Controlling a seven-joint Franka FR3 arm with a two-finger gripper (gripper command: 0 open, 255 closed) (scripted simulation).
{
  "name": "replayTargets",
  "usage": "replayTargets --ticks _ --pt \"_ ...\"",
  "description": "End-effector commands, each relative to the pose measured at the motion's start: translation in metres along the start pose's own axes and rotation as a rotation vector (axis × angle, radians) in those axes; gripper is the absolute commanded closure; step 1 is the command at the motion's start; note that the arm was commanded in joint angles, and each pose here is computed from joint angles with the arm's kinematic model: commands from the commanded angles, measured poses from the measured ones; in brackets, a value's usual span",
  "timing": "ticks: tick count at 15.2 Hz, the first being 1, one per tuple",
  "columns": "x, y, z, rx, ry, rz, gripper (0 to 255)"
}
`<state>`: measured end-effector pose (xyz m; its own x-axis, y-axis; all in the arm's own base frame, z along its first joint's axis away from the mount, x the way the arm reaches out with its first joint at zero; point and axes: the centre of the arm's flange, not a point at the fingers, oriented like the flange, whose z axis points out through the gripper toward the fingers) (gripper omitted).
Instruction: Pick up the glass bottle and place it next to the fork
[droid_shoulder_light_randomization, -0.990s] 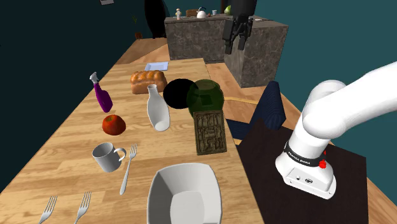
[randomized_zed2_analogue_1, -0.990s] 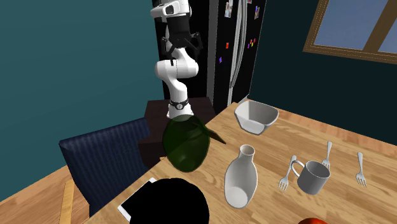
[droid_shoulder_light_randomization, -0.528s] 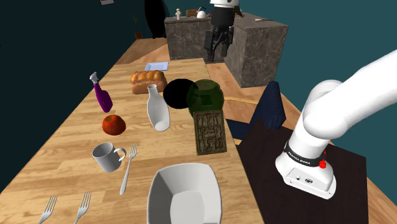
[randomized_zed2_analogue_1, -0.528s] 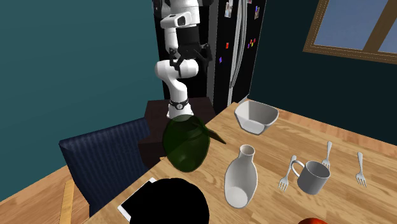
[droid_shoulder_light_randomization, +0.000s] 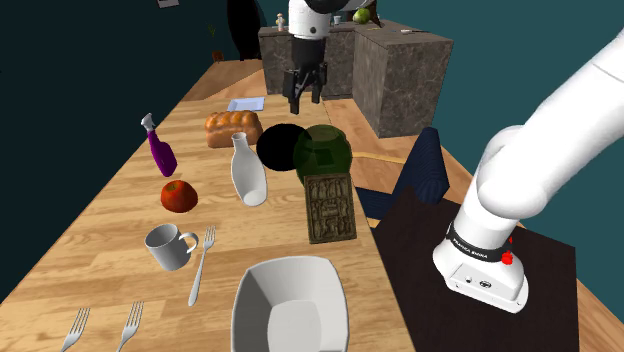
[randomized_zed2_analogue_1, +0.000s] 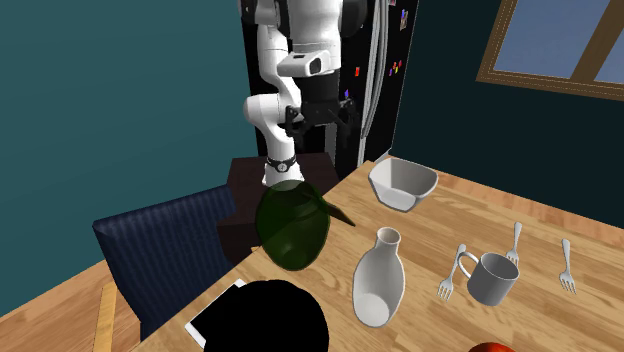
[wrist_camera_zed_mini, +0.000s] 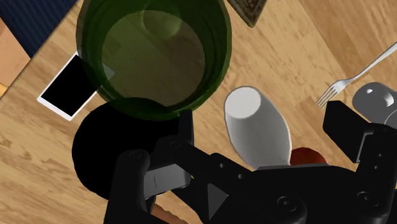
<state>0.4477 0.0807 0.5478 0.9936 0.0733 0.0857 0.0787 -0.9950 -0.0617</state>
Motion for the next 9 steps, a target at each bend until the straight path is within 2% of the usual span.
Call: replayTargets --ticks 1,9 --pt "0.02 -0.012 0.015 -0.006 0.005 -0.016 0" --pt "0.101 -0.051 0.069 -0.03 0.019 -0.081 0"
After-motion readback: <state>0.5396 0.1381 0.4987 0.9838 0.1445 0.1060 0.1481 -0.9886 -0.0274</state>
